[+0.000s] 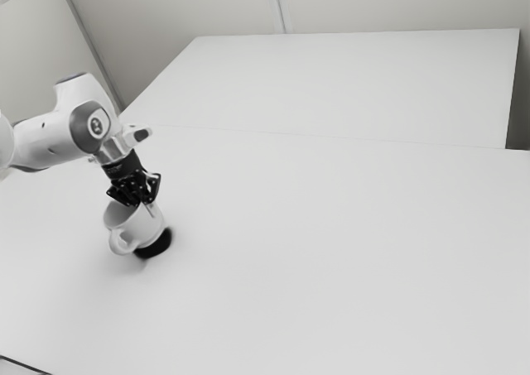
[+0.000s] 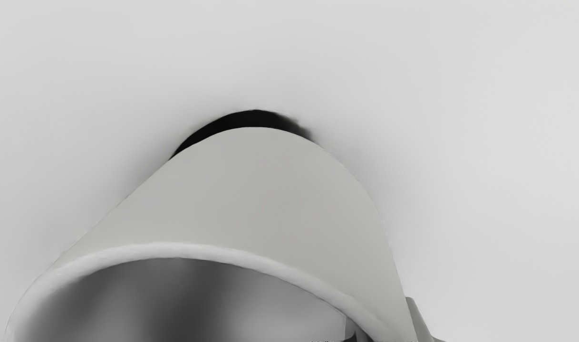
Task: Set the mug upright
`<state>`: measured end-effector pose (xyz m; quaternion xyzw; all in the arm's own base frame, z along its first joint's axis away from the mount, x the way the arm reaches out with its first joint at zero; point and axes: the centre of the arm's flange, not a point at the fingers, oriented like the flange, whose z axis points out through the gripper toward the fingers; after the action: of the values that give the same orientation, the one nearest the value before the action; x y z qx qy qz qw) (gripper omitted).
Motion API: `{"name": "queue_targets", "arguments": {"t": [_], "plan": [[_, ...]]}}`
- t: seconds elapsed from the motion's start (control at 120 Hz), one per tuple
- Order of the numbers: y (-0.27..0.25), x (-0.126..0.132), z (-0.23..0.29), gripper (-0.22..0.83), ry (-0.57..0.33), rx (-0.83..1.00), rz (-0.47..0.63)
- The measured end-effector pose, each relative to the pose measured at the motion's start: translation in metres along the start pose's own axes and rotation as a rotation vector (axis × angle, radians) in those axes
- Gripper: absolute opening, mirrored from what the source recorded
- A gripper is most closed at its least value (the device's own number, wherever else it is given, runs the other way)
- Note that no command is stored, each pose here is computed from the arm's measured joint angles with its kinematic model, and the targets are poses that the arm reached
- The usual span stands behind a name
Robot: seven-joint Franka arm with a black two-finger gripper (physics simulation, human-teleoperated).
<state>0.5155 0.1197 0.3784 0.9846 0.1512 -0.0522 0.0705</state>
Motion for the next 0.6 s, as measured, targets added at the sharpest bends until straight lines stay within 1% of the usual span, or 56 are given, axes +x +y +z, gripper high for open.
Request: {"name": "queue_targets", "arguments": {"t": [0.175, 0.433, 0.6], "plan": [[0.020, -0.001, 0.008, -0.16, -0.008, 0.084, -0.078], [0.040, 0.000, 0.023, -0.17, -0.028, 0.153, -0.188], [0.049, 0.007, 0.029, -0.17, -0.035, 0.190, -0.247]]}}
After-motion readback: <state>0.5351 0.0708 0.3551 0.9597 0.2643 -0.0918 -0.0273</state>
